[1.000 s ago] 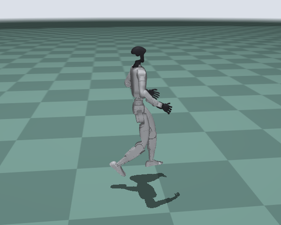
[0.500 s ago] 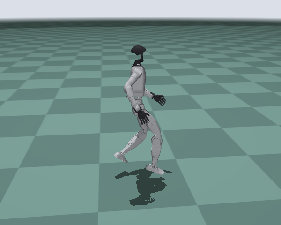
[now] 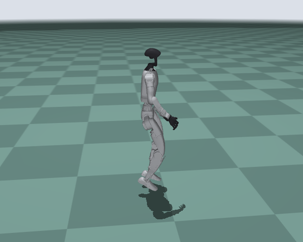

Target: Run

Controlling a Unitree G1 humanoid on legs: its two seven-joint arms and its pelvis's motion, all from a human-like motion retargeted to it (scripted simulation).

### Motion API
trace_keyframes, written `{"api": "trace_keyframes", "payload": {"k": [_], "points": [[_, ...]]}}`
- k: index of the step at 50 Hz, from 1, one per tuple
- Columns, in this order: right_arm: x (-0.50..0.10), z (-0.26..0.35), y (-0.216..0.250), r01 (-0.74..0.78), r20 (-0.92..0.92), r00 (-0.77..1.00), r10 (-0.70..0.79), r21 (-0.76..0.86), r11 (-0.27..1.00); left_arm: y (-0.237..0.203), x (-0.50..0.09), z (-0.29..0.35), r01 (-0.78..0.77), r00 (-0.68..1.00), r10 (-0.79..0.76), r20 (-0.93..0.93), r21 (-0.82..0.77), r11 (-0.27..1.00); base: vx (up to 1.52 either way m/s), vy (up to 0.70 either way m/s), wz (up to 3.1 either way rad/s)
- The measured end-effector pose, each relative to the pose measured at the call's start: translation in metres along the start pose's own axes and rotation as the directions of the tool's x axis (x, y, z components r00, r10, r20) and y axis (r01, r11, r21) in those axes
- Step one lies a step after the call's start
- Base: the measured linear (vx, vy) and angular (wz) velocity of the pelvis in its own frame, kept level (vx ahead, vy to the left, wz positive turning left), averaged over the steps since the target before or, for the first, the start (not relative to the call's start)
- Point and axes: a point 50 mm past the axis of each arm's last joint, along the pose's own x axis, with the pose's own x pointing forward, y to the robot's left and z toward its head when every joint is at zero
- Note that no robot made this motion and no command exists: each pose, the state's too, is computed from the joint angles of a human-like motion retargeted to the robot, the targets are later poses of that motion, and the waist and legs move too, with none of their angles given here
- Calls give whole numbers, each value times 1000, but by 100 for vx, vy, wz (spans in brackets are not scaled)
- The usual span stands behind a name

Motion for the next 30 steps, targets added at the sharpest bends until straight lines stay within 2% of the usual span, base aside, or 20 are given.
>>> {"api": "trace_keyframes", "payload": {"k": [5, 15, 22, 30], "points": [[-1, -20, 6, 1, -102, 995, 2, 22, 1000, 19, 3, 42, -83, 987, 89, 133, -48, 995, 36, -7, 0], [-23, -70, 53, -45, -280, 957, 71, 96, 994, 32, -3, 96, -96, 930, 138, 342, -137, 986, 34, -11, 56], [-35, -87, 88, -116, -361, 920, 152, 119, 986, 33, -1, 88, -112, 942, 154, 299, -153, 982, 30, -11, 44], [-32, -80, 101, -102, -327, 932, 158, 183, 978, 30, 2, 58, -123, 970, 154, 188, -169, 978, 16, -6, 20]]}}
